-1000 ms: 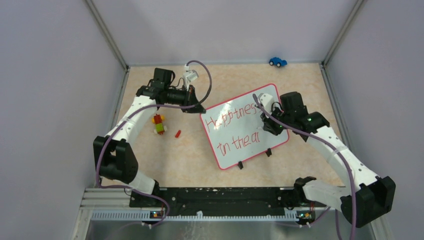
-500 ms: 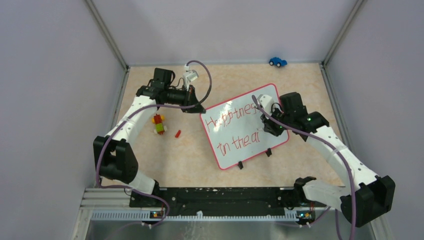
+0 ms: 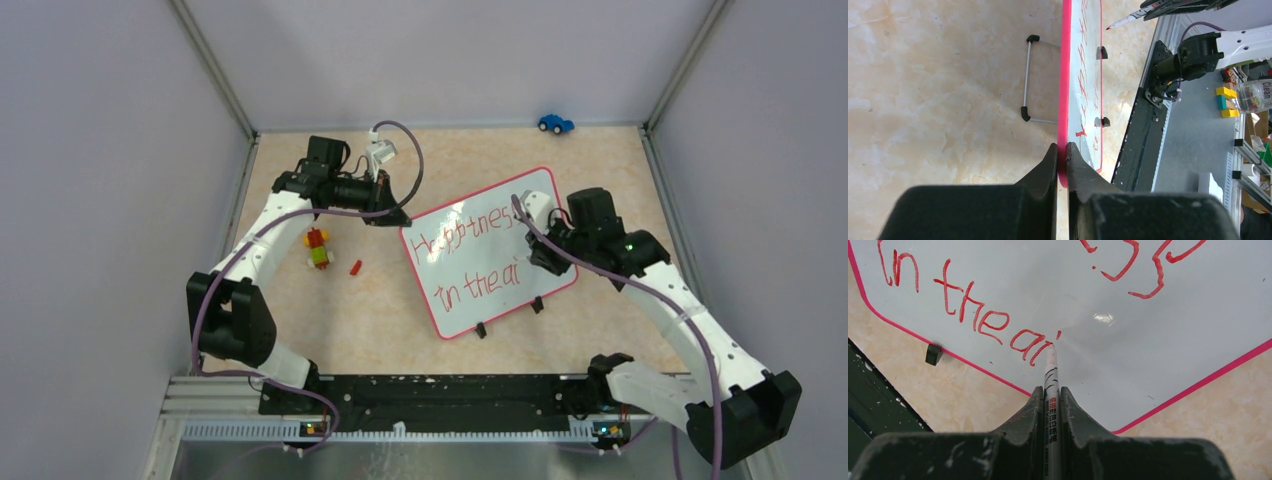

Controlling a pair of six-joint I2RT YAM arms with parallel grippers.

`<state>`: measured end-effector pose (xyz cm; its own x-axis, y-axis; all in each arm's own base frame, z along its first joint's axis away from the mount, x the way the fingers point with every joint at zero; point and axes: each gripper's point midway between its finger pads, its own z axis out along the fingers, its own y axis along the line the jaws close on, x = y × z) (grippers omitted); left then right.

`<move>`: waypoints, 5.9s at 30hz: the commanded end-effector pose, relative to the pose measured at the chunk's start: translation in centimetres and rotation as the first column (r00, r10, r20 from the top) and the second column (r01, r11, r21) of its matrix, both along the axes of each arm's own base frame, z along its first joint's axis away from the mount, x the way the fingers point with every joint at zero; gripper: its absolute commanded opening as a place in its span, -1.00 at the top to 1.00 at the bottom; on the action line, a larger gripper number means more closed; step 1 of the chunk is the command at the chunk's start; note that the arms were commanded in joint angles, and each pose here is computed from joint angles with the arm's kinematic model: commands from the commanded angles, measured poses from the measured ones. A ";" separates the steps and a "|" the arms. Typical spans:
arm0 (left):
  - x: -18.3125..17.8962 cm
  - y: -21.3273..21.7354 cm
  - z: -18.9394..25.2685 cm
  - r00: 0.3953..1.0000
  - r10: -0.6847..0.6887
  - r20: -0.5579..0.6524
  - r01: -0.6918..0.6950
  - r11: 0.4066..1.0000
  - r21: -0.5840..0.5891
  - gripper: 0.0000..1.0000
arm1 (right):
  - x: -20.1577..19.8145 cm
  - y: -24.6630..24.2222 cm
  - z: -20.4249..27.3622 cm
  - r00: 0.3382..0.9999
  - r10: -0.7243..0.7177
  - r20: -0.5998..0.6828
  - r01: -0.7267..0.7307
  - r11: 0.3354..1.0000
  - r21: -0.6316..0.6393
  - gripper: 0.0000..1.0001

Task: Write a sentence on the whiteboard
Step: Write a sentence on the whiteboard, then pick up the pen cap from the center of the board.

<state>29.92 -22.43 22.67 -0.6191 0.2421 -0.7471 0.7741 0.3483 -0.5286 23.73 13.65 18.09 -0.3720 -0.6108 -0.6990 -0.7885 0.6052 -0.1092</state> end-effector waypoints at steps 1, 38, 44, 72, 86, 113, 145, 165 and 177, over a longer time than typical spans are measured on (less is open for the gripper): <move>-1.7 -0.4 -3.2 0.995 -0.031 -0.092 0.038 0.997 0.065 1.00 | 0.3 -0.5 0.2 1.000 -0.011 0.022 0.011 1.000 -0.005 1.00; -1.5 -0.5 -3.8 0.994 -0.032 -0.103 0.039 0.997 0.069 1.00 | -0.6 -2.1 -4.6 0.997 -0.015 -0.077 0.006 0.993 -0.122 1.00; -1.6 -0.4 -3.8 0.994 -0.030 -0.101 0.038 0.997 0.072 1.00 | 0.0 -1.6 -4.1 0.998 -0.015 -0.064 0.009 0.995 -0.104 1.00; -1.8 -0.3 -3.8 0.995 -0.034 -0.098 0.041 0.996 0.075 1.00 | 3.1 -0.8 -0.4 0.997 -0.065 0.032 0.066 0.996 -0.055 1.00; -1.8 -0.3 -4.0 0.993 -0.042 -0.108 0.052 0.995 0.083 1.00 | 3.6 -1.9 0.5 0.993 -0.100 0.057 0.103 0.993 -0.063 1.00; -2.0 -0.2 -3.7 0.995 -0.038 -0.087 0.045 0.995 0.084 1.00 | 1.4 -3.0 -3.4 0.998 -0.067 -0.001 0.066 0.990 -0.126 1.00; 0.0 2.0 6.5 0.991 0.111 0.077 -0.103 0.989 -0.104 -0.27 | -2.4 2.9 8.6 0.987 0.157 0.038 -0.162 0.961 0.223 1.00; -1.7 18.1 -10.6 0.923 0.372 0.095 -0.372 0.807 0.459 -0.18 | 0.1 4.5 12.8 0.998 0.027 0.051 -0.045 0.915 0.402 1.00; -2.1 16.2 -16.3 0.948 0.318 0.020 -0.276 0.789 0.549 -0.11 | 0.7 4.2 13.4 0.999 0.007 0.034 -0.021 0.897 0.441 1.00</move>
